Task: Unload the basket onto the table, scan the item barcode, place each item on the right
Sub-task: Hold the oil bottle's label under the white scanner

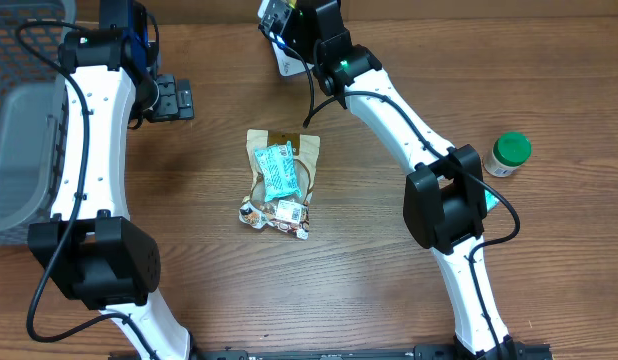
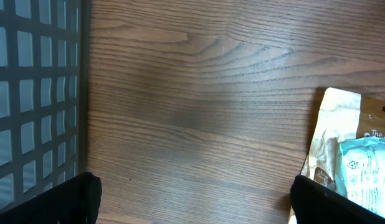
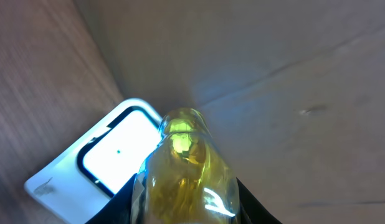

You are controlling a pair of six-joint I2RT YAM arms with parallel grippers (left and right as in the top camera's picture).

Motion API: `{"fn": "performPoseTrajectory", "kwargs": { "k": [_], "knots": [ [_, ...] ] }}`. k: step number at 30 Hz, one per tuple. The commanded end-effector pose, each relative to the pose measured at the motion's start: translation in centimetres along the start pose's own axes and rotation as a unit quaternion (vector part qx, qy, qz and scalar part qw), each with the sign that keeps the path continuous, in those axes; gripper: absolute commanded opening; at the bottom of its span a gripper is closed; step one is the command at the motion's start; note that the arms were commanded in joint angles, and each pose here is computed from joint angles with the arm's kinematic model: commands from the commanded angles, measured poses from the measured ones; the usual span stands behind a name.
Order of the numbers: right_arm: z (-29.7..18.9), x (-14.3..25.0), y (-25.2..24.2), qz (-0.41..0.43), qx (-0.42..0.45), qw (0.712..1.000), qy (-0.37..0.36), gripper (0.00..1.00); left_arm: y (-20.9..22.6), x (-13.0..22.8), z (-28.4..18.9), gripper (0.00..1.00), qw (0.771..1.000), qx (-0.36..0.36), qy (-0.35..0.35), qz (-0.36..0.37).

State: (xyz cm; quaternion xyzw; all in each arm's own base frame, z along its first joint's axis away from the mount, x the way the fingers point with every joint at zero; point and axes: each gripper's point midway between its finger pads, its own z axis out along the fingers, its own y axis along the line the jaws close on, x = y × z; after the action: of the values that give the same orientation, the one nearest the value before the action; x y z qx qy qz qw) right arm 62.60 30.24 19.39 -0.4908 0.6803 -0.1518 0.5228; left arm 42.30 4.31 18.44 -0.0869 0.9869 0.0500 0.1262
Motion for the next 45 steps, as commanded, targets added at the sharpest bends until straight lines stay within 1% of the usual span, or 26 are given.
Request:
{"fn": "performPoseTrajectory", "kwargs": {
  "k": [1, 5, 12, 19, 21, 22, 27, 30, 34, 36, 38, 40, 45],
  "knots": [
    [-1.1, -2.2, -2.7, -0.004, 0.038, 0.999, -0.027, 0.24, -0.2, -0.4, -0.5, 1.0, 1.0, 0.0, -0.01, 0.008],
    [-0.8, -1.9, -2.4, -0.004, 0.036, 0.999, -0.026, 0.24, -0.2, -0.4, -0.5, 0.99, 1.0, 0.0, -0.01, 0.008],
    [1.3, -0.7, 0.0, -0.006, 0.018, 0.999, -0.029, 0.24, -0.2, -0.4, -0.5, 1.0, 1.0, 0.0, -0.01, 0.008],
    [2.5, 0.2, 1.2, -0.006, 0.014, 1.0, -0.025, 0.24, -0.2, -0.4, -0.5, 1.0, 1.0, 0.0, -0.01, 0.008],
    [2.6, 0.4, 1.5, -0.007, 0.01, 1.0, -0.021, 0.25, -0.2, -0.4, -0.5, 1.0, 1.0, 0.0, -0.01, 0.008],
    [2.6, 0.5, 1.7, -0.007, 0.007, 1.0, -0.019, 0.29, -0.2, -0.4, -0.5, 1.0, 1.0, 0.0, -0.01, 0.008],
    [2.6, 0.6, 1.7, 0.037, 0.004, 0.999, -0.018, 0.3, -0.2, -0.4, -0.5, 1.0, 1.0, 0.0, -0.01, 0.008],
    [2.6, 0.6, 1.8, 0.075, 0.002, 0.997, -0.017, 0.24, -0.2, -0.4, -0.5, 1.0, 1.0, 0.0, -0.01, 0.008],
    [2.6, 0.5, 1.9, 0.113, -0.001, 0.993, -0.02, 0.23, -0.2, -0.4, -0.5, 0.99, 1.0, 0.0, -0.01, 0.008],
    [2.6, 0.5, 1.8, 0.113, 0.0, 0.993, -0.02, 0.21, -0.2, -0.4, -0.5, 1.0, 1.0, 0.0, -0.01, 0.008],
    [2.3, 0.2, 1.4, 0.113, 0.003, 0.993, -0.024, 0.13, -0.2, -0.4, -0.5, 1.0, 1.0, 0.0, -0.01, 0.008],
    [1.7, -0.6, 0.3, 0.117, 0.012, 0.992, -0.034, 0.1, -0.2, -0.4, -0.5, 1.0, 1.0, 0.0, -0.01, 0.008],
    [-1.6, -3.6, -5.3, 0.174, 0.058, 0.98, -0.082, 0.1, -0.2, -0.4, -0.5, 1.0, 1.0, 0.0, -0.01, 0.008]
  ]
}}
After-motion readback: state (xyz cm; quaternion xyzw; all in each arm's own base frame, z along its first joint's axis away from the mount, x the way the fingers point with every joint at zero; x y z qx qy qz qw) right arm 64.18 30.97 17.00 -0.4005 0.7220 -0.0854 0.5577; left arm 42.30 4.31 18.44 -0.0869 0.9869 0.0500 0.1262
